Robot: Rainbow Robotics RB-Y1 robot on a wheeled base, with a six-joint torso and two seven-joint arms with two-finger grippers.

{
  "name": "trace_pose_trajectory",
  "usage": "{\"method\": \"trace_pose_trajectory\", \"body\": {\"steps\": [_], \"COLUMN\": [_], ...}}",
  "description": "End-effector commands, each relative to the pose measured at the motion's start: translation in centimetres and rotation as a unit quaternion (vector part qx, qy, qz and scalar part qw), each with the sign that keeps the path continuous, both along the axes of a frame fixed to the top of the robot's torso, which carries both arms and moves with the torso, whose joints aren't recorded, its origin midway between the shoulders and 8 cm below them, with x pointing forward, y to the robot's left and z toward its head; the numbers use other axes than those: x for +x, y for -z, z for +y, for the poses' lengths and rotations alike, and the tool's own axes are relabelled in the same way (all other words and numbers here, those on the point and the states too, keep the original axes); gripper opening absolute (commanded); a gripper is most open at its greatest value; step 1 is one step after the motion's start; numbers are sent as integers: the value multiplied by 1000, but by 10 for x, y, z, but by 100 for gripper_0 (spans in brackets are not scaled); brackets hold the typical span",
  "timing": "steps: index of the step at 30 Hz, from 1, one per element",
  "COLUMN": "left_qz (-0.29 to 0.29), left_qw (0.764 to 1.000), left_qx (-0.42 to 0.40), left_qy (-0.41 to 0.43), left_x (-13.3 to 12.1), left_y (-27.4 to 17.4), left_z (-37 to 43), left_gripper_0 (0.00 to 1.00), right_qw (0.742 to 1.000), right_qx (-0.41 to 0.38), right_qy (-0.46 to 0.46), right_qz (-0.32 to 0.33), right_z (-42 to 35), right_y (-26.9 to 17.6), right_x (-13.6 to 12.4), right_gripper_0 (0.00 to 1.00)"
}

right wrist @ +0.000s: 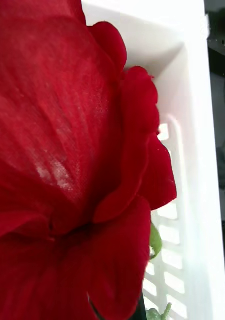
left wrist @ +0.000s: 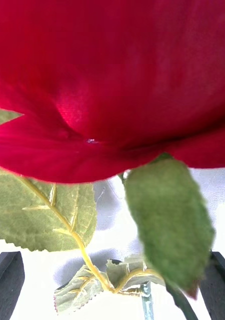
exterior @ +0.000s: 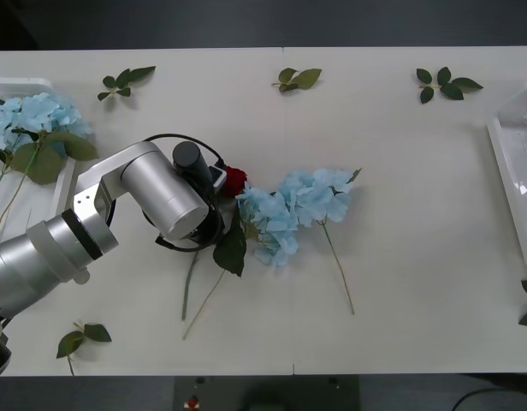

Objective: Put the red flowers into the right box and the blue flowers into the left box

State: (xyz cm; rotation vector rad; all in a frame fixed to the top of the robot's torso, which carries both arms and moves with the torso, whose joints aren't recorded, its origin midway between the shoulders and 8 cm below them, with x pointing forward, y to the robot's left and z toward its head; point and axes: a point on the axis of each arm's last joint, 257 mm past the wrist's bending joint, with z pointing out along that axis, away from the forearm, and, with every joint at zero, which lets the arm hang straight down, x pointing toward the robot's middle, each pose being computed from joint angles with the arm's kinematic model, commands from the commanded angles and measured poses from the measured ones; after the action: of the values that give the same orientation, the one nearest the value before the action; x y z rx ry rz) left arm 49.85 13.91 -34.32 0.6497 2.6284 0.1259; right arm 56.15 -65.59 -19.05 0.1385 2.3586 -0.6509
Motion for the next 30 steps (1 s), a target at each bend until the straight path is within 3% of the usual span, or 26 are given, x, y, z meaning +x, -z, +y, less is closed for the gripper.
{"method": "trace_pose_trajectory", "body": {"steps": [1, 2, 3, 7, 8, 9, 10, 15, 20, 30], "left_qz": [-9, -9, -10, -10, -10, -10, -11, -19, -42, -103], "left_qw": [1000, 1000, 1000, 1000, 1000, 1000, 1000, 1000, 999, 994], "left_qx": [2, 3, 3, 3, 3, 4, 5, 10, 3, -40], "left_qy": [15, 15, 15, 15, 15, 15, 16, 18, 22, 1], "left_x": [9, 9, 10, 10, 10, 10, 10, 14, 22, 43], "left_y": [-12, -12, -12, -12, -12, -12, -13, -16, -33, -92], "left_z": [-11, -11, -11, -12, -12, -11, -11, -10, -14, 6], "left_gripper_0": [96, 90, 77, 17, 2, 0, 0, 0, 0, 0], "right_qw": [999, 999, 999, 999, 999, 999, 1000, 999, 999, 999], "right_qx": [16, 18, 18, 14, 12, 7, 3, -2, -5, 23], "right_qy": [14, 15, 17, 20, 21, 22, 23, 34, 38, 7], "right_qz": [-29, -31, -29, -27, -26, -24, -21, -18, -15, -25], "right_z": [4, 4, 3, 0, -3, -5, -7, -20, -26, -7], "right_y": [-2, -1, 1, 1, 0, 0, 1, 2, 3, -1], "right_x": [10, 10, 9, 6, 5, 4, 2, -6, -11, 1], "right_gripper_0": [0, 0, 0, 1, 8, 26, 36, 72, 86, 99]}}
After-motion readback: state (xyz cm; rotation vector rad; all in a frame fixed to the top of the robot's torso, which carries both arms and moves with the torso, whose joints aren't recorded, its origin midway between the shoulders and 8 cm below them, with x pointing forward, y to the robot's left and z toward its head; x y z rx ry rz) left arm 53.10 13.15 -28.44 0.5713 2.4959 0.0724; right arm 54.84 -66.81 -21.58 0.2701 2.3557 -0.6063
